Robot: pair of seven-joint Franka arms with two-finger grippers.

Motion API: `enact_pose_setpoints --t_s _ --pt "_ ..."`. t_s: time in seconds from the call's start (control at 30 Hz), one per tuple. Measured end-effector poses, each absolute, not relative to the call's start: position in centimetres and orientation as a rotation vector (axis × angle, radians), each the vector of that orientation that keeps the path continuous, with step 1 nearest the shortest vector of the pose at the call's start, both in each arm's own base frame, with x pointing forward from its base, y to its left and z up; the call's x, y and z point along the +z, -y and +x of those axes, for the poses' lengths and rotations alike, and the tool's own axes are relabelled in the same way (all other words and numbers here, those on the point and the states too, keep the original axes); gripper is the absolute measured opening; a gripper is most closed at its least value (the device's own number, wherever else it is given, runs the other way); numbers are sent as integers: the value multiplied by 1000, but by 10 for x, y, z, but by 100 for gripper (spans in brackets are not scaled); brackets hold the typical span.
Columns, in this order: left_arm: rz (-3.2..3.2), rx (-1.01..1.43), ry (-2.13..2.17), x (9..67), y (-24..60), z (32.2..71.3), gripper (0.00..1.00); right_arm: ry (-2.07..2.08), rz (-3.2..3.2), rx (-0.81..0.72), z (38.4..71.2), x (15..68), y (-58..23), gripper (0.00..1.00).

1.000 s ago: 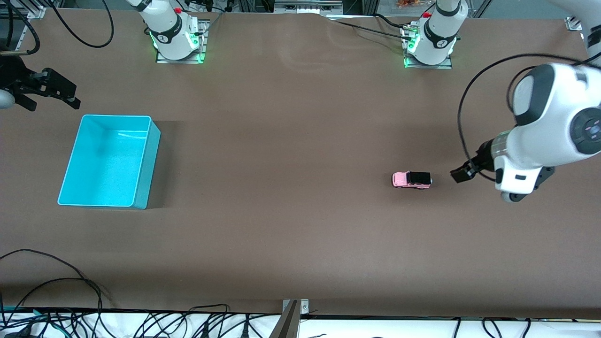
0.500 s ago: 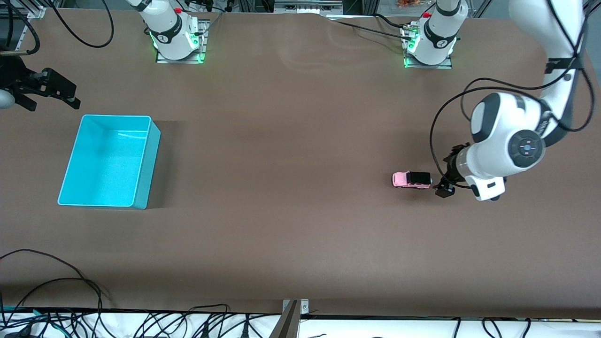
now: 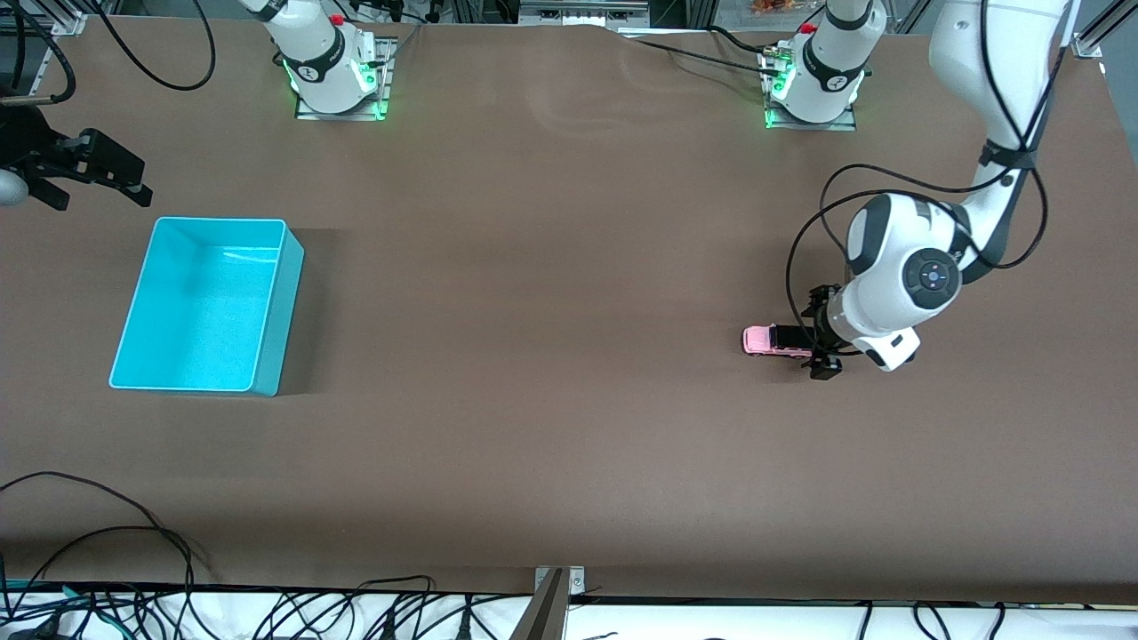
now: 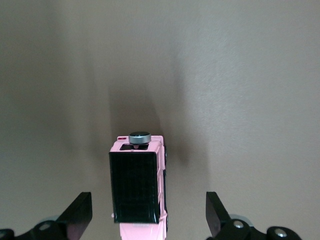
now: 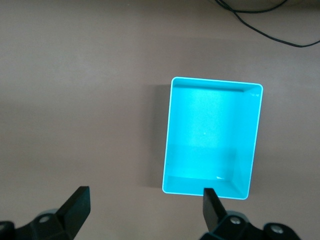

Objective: Wind and store pink jeep toy

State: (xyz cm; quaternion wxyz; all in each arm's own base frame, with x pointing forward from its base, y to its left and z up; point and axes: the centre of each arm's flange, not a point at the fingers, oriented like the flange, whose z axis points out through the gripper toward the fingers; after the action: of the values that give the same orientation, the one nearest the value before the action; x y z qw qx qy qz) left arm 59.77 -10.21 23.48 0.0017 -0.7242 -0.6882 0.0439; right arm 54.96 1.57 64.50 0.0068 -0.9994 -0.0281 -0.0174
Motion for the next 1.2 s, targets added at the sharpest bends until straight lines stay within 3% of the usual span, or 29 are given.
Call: enact_pose_setpoints --t_s 0.4,0.77,1.2 --pt "-2183 118 2280 206 106 594 99 88 -3126 -54 550 645 -16 100" --pt "-2099 126 2342 203 119 587 50 88 -3126 -54 550 645 -16 100" --pt "-2113 111 2321 202 120 586 50 90 -3126 -54 550 645 -16 100"
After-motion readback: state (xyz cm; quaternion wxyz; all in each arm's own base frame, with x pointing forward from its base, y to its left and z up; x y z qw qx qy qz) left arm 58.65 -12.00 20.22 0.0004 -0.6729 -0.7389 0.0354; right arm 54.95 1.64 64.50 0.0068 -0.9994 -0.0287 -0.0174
